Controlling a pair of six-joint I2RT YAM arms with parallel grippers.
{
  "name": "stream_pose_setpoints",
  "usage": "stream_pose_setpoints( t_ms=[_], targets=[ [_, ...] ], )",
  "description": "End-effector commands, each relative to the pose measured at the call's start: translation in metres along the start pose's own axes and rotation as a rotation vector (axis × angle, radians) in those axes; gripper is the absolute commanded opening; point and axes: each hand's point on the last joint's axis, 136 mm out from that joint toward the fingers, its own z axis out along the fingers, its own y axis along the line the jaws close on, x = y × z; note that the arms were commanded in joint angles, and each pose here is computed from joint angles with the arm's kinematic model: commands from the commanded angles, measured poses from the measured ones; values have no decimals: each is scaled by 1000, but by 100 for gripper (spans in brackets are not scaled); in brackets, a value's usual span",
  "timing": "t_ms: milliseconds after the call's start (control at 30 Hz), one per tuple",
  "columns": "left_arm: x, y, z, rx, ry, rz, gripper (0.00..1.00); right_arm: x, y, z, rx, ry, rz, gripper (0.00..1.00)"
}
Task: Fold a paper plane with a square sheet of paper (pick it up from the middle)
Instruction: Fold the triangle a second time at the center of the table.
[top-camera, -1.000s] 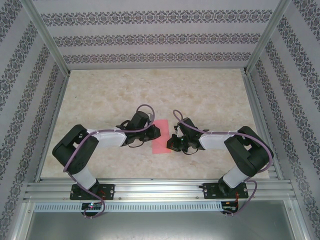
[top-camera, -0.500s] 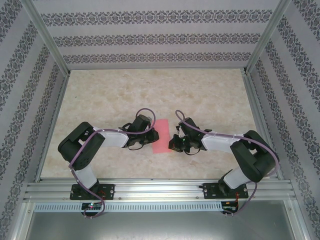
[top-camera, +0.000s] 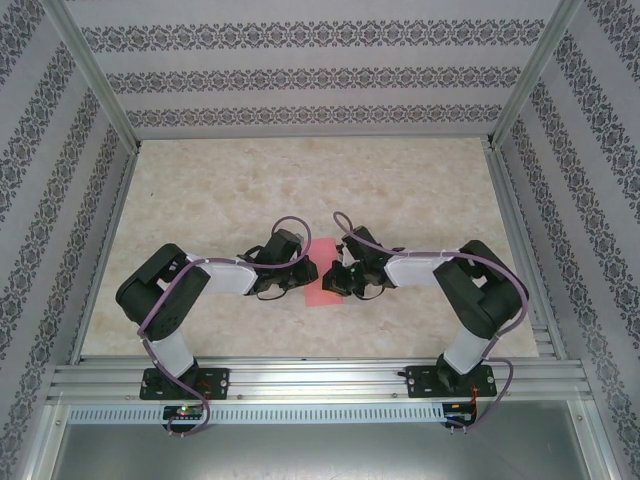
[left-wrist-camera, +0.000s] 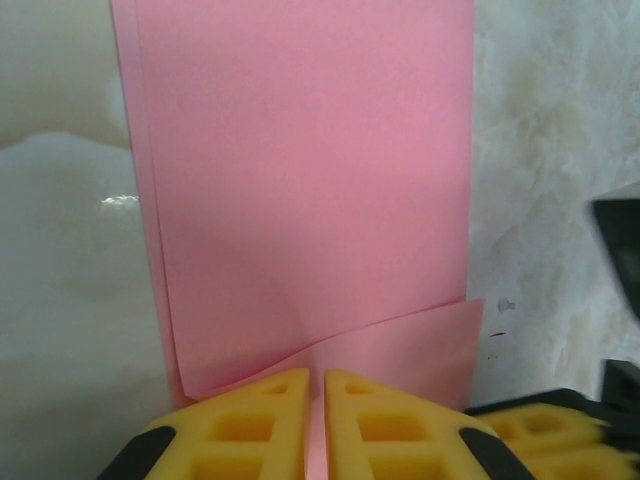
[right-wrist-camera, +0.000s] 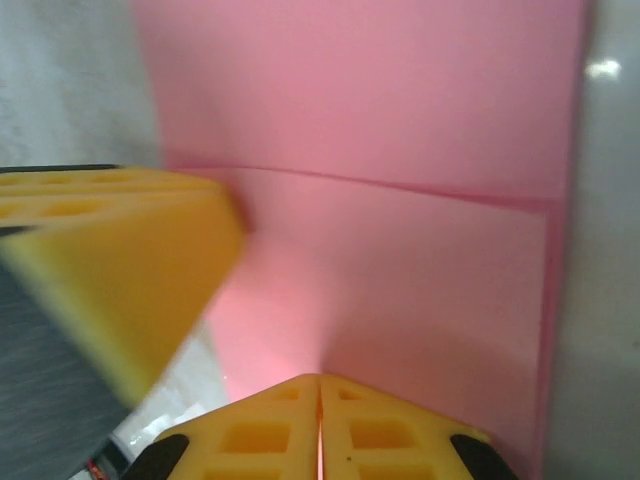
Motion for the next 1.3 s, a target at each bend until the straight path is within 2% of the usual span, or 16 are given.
stream_pose_setpoints(
  t_ms=[0, 167, 800, 1033, 1267],
  targets=[
    [8, 29, 5, -113, 23, -11, 13, 13, -15, 6, 36, 32, 4, 9],
    [10, 36, 5, -143, 25, -13, 12, 26, -43, -1, 95, 36, 34, 10],
    [13, 39, 9, -159, 44, -9, 11, 63, -66, -33, 82, 42, 62, 15],
    [10, 23, 9, -100, 52, 19, 12, 21, -32, -59, 23, -101, 5, 19],
    [4, 7, 7, -57, 54, 45, 13, -22, -21, -60, 18, -189, -11, 33]
  ],
)
